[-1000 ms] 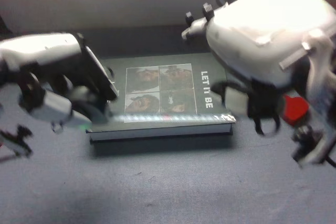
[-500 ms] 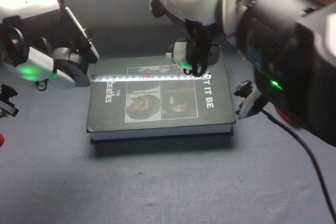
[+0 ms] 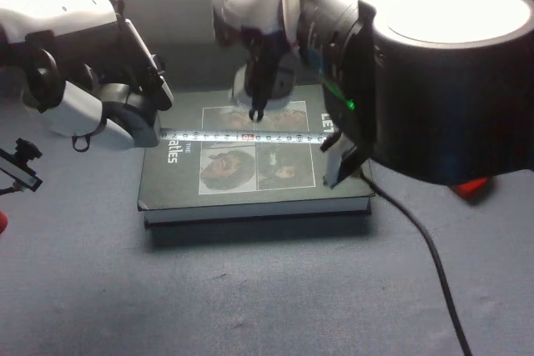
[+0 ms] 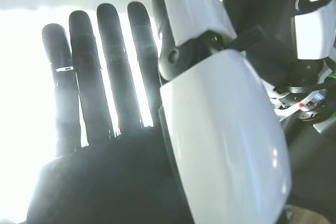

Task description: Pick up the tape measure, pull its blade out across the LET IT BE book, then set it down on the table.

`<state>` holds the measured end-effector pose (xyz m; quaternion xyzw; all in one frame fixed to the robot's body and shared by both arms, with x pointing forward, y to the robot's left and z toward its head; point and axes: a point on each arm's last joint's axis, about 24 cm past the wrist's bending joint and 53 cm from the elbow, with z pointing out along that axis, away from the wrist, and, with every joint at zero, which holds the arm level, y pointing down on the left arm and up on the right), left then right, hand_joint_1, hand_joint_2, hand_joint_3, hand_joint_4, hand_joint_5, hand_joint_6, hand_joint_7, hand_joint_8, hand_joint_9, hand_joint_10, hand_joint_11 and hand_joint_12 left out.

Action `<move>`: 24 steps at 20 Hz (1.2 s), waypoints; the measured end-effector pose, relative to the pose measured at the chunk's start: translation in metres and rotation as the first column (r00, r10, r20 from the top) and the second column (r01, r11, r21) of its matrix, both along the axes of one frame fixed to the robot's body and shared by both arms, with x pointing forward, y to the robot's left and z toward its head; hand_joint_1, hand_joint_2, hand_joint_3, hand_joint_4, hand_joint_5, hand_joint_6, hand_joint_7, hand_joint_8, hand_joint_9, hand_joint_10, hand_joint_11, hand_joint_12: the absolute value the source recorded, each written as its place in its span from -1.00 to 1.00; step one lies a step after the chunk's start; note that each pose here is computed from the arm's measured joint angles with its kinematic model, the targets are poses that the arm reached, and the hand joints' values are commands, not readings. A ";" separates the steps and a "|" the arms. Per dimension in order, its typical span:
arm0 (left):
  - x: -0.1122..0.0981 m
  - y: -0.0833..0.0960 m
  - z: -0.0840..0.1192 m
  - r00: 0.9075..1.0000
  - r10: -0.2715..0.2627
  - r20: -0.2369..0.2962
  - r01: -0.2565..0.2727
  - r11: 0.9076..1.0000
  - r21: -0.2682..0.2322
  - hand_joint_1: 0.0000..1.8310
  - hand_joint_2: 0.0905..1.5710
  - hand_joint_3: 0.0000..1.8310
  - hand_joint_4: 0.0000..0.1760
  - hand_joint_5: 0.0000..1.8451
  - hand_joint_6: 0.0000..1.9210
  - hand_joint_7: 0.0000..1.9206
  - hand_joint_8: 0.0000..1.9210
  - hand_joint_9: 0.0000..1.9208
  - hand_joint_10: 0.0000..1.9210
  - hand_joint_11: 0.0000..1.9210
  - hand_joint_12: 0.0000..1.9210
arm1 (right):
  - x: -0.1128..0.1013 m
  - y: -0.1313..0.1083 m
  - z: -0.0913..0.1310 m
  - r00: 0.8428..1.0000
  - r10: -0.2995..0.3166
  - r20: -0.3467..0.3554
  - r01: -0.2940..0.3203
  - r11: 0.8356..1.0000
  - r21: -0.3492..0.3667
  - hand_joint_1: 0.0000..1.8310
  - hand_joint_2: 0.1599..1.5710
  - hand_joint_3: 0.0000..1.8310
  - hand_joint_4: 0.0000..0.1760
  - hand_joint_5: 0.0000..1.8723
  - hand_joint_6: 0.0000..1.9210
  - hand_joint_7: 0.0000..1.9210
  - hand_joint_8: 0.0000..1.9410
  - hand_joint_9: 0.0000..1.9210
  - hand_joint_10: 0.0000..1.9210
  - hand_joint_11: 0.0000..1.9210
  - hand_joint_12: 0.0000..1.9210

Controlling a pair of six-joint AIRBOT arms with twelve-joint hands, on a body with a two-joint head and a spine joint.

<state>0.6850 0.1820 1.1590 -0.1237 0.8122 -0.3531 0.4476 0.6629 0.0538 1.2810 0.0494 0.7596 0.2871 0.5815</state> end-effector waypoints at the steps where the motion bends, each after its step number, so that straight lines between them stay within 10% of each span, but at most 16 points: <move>1: 0.000 -0.001 -0.001 1.000 -0.002 -0.002 0.002 1.000 0.001 0.53 0.26 -1.00 -1.00 0.45 -0.99 0.24 -0.33 0.15 0.07 0.46 -0.72 | -0.002 0.001 -0.005 1.000 0.005 -0.017 -0.005 1.000 -0.018 0.11 0.34 -1.00 -1.00 -0.28 -1.00 -0.30 -1.00 -0.37 -1.00 -0.72 -0.06; 24: 0.005 0.001 0.003 0.999 0.032 -0.009 -0.033 0.997 -0.072 0.53 0.26 -1.00 -1.00 0.44 -1.00 0.24 -0.31 0.14 0.09 0.48 -0.74 | 0.008 -0.023 -0.053 0.990 -0.080 -0.120 0.074 0.996 -0.053 0.13 0.38 -1.00 -1.00 -0.27 -1.00 -0.29 -0.99 -0.36 -0.99 -0.69 -0.04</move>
